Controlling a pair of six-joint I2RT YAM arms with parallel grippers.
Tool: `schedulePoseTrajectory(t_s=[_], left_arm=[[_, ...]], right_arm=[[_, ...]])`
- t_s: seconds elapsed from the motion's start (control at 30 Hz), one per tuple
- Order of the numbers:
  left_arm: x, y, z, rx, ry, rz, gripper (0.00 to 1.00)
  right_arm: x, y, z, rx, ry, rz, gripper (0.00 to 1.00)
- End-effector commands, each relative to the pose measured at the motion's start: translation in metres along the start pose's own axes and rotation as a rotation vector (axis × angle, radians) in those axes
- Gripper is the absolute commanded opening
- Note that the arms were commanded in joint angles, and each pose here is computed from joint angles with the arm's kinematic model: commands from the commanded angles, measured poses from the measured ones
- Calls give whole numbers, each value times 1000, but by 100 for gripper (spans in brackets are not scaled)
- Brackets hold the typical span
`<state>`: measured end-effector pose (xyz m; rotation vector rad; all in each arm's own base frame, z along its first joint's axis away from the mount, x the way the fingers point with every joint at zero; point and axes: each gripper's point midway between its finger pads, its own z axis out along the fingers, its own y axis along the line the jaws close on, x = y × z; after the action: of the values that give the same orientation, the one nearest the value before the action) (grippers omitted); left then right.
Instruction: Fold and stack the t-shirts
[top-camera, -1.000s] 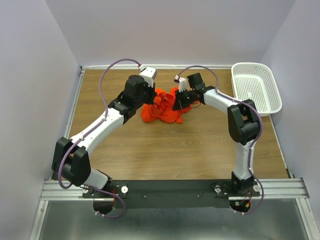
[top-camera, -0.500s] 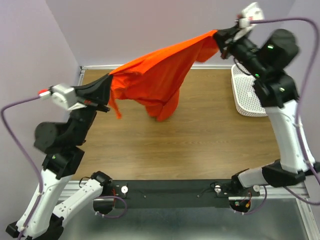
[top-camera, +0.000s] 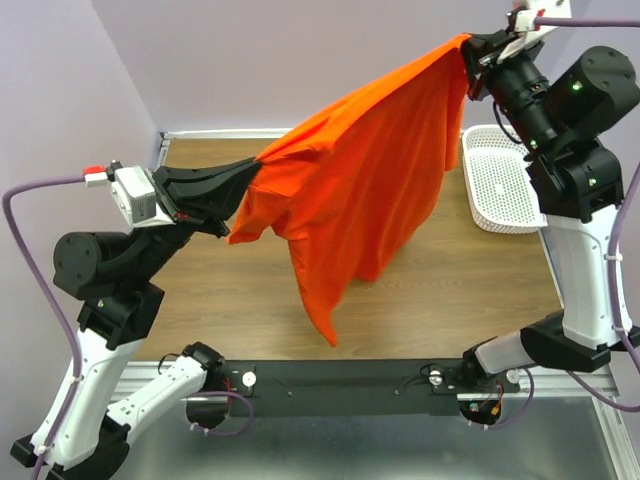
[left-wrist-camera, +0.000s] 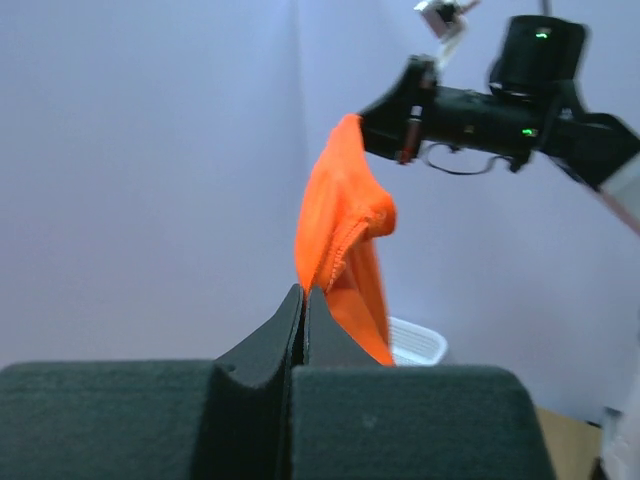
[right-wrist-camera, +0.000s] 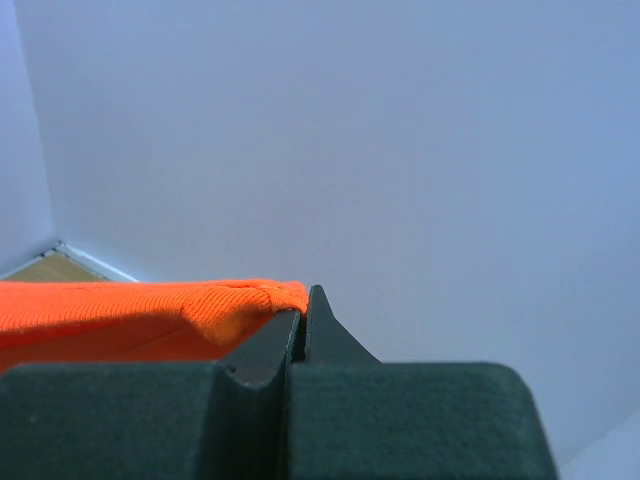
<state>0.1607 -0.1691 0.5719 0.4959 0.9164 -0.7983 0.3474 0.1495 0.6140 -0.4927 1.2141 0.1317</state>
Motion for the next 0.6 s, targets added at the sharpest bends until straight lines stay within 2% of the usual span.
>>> schedulePoseTrajectory(t_s=[0.0,0.07,0.17,0.27,0.33,0.4,0.43,0.5,0.53,0.57], left_arm=[[-17,-56,2,310,-39,-111,0],[-23,-73,-1,421,-63,-137,0],[-23,-86,-1,487,-58,-215,0],[-18,-90,-2,485,-55,-314,0],[0,-86,-6,430,-43,-392,0],[23,-57,-10,223,-47,-491,0],[57,-44,-14,123,32,-522,0],[75,-21,-30,-51,67,-527,0],[88,10,-38,-246,59,-530,0],[130,26,-57,-386,154,-550,0]], right_arm=[[-63,-42,-46,168,-130,-31,1],[-68,-41,-50,154,-146,-34,1],[-65,-32,-43,111,-147,-22,1],[-41,-11,-12,16,-107,15,1],[-9,13,25,-81,-55,66,0],[35,40,70,-174,14,130,1],[51,52,85,-209,37,153,1],[83,82,115,-248,76,168,1],[102,99,128,-266,100,154,1],[152,137,152,-295,181,153,1]])
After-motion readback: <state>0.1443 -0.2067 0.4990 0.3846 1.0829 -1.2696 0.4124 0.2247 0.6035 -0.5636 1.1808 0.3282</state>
